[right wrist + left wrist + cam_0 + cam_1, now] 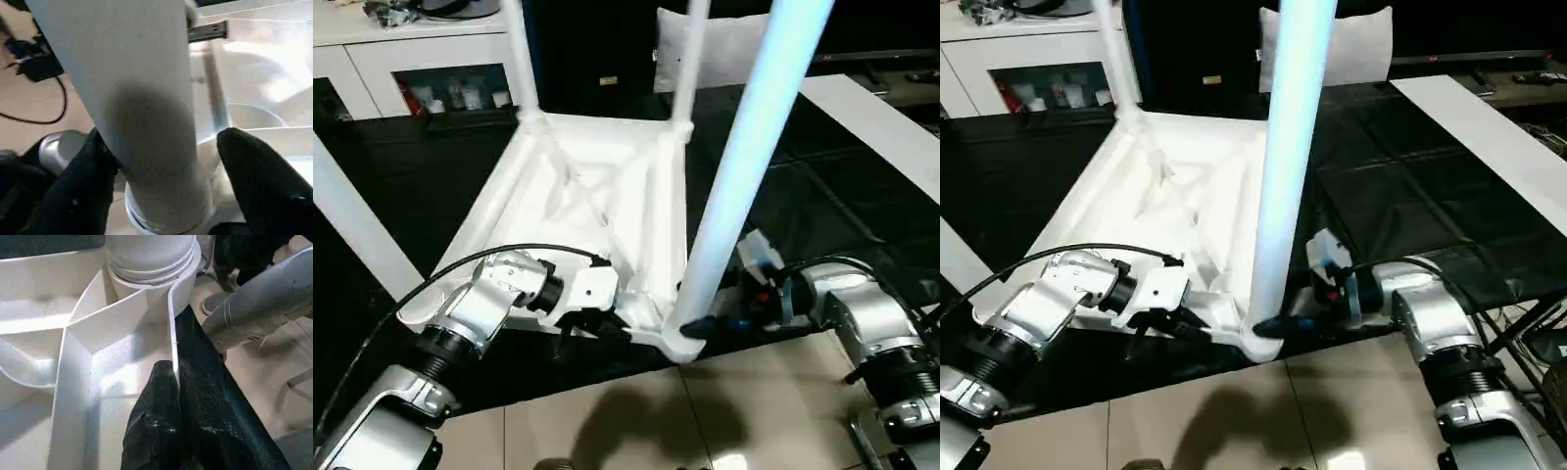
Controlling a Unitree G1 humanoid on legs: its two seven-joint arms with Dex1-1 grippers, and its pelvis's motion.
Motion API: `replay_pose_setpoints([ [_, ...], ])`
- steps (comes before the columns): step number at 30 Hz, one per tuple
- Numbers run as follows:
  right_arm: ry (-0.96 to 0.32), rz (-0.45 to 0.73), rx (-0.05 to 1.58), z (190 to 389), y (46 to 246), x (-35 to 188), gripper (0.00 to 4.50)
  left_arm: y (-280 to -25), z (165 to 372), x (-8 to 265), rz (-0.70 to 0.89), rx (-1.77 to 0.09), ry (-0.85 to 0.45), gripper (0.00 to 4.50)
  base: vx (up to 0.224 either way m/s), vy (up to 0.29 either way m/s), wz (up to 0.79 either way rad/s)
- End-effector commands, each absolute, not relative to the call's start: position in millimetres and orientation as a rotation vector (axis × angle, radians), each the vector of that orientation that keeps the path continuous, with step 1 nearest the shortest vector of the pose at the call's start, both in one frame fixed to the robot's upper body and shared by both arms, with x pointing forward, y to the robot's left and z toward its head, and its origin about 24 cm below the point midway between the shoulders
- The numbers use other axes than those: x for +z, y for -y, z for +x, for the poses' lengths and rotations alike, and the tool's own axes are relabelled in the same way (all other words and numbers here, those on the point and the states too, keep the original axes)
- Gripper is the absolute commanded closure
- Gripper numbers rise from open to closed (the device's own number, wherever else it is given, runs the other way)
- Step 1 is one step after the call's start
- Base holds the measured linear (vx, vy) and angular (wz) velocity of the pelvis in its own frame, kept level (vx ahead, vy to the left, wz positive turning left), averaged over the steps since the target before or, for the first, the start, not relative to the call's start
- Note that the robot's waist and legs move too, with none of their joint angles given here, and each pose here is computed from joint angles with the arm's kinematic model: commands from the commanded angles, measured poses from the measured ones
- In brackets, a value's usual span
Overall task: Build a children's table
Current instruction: Rotate leg to tighten
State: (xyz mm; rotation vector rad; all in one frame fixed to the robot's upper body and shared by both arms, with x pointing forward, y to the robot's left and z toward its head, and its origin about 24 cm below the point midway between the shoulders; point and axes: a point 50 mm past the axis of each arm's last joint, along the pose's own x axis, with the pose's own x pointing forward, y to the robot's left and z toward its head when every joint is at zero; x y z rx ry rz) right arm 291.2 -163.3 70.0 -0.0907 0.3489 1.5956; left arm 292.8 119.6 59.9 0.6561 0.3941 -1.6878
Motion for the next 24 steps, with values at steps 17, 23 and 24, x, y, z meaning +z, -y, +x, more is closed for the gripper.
replay_pose_setpoints([
  [17,-0.388,0.031,1.673,286.3,161.2,72.5,2.35,-107.5,279.0,49.5,0.553,-1.835,-0.441,4.5,0.0,0.0,0.0],
  [23,-0.319,0.042,1.293,309.0,147.4,62.5,2.38,-101.7,289.1,51.1,0.456,-1.607,-0.465,4.5,0.0,0.0,0.0],
  [24,-0.319,0.042,1.293,309.0,147.4,62.5,2.41,-101.7,289.1,51.1,0.456,-1.607,-0.465,4.5,0.0,0.0,0.0],
])
